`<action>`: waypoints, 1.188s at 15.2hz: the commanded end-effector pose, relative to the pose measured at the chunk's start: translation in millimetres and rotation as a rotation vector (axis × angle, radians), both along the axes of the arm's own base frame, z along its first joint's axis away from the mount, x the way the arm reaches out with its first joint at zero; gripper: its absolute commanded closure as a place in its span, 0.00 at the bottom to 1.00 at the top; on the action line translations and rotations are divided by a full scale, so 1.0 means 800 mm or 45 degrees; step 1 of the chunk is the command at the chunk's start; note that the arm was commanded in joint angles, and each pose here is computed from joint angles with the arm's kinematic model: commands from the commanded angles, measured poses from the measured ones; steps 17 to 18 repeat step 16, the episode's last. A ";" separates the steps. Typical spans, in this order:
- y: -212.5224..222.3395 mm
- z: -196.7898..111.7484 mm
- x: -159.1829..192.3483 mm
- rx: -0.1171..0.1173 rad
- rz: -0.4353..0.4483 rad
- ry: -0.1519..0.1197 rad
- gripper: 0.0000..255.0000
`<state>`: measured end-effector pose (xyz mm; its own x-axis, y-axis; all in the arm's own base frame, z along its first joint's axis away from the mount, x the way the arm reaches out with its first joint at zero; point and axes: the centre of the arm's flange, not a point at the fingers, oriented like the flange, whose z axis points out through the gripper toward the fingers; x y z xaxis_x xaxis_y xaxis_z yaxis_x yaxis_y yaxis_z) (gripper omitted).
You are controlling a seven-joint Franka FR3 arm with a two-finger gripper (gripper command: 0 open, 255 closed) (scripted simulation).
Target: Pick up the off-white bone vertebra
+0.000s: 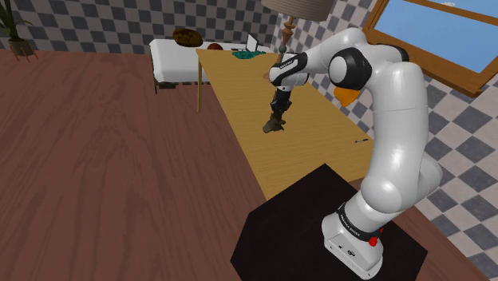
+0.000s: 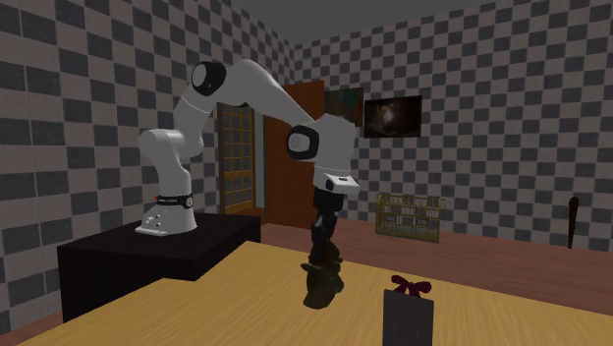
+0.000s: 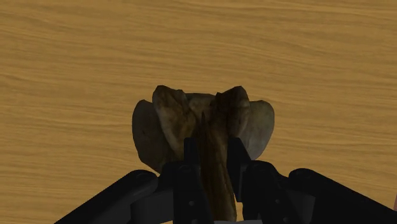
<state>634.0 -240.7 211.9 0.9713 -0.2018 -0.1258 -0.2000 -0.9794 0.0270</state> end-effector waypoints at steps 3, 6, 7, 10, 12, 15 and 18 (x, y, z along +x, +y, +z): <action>0.000 0.023 0.000 0.001 0.001 0.001 1.00; 0.000 0.043 0.000 0.001 0.001 0.001 1.00; 0.000 0.049 0.000 0.001 0.001 0.001 1.00; 0.000 0.069 0.000 0.001 0.001 0.001 1.00; 0.000 0.082 0.000 0.001 0.001 0.001 1.00; 0.000 0.097 0.000 0.001 0.001 0.001 1.00; 0.000 0.097 0.000 0.001 0.001 0.001 1.00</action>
